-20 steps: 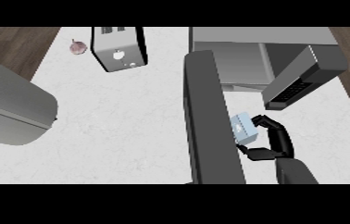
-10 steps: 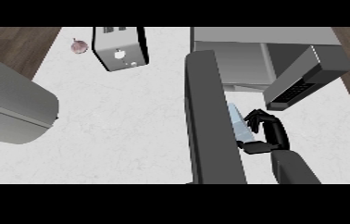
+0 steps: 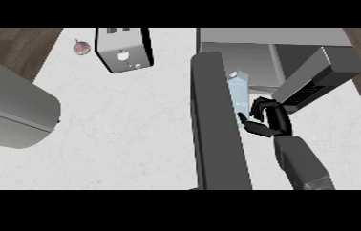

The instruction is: Pick up the milk, place it into the microwave and close the microwave

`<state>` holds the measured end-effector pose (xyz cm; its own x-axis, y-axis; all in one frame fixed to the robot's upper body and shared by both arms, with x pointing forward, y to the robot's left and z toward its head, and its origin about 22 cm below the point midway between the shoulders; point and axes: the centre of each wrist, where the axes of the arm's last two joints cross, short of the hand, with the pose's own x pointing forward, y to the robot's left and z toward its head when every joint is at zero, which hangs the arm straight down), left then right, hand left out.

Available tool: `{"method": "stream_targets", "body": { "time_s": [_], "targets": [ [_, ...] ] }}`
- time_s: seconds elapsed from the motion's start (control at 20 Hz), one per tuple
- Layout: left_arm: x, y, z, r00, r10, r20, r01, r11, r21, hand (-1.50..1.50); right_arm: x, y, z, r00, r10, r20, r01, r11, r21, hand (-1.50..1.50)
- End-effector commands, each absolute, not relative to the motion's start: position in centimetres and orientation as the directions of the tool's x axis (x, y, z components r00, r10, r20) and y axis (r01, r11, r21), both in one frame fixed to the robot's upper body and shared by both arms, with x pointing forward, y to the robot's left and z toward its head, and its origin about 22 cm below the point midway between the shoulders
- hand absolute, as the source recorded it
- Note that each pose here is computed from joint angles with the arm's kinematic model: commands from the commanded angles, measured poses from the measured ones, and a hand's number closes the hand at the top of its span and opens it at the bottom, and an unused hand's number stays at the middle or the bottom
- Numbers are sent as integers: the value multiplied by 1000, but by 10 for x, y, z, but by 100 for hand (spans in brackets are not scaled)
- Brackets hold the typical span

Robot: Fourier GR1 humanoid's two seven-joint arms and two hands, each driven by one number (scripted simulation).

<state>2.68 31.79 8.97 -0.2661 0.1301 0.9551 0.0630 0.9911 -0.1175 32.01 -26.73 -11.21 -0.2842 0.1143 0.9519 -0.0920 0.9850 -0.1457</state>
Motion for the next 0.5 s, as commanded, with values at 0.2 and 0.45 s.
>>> {"method": "stream_targets", "body": {
  "time_s": [0.2, 0.45],
  "targets": [
    [43, 319, 103, -341, 151, 928, 101, 987, -124, -150, 375, -264, -58, -319, 174, 932, -69, 976, -206, 150],
    [30, 312, 107, -334, 162, 929, 126, 984, -126, -150, 392, -275, -33, -300, 225, 927, -33, 969, -246, 150]
  ]
}}
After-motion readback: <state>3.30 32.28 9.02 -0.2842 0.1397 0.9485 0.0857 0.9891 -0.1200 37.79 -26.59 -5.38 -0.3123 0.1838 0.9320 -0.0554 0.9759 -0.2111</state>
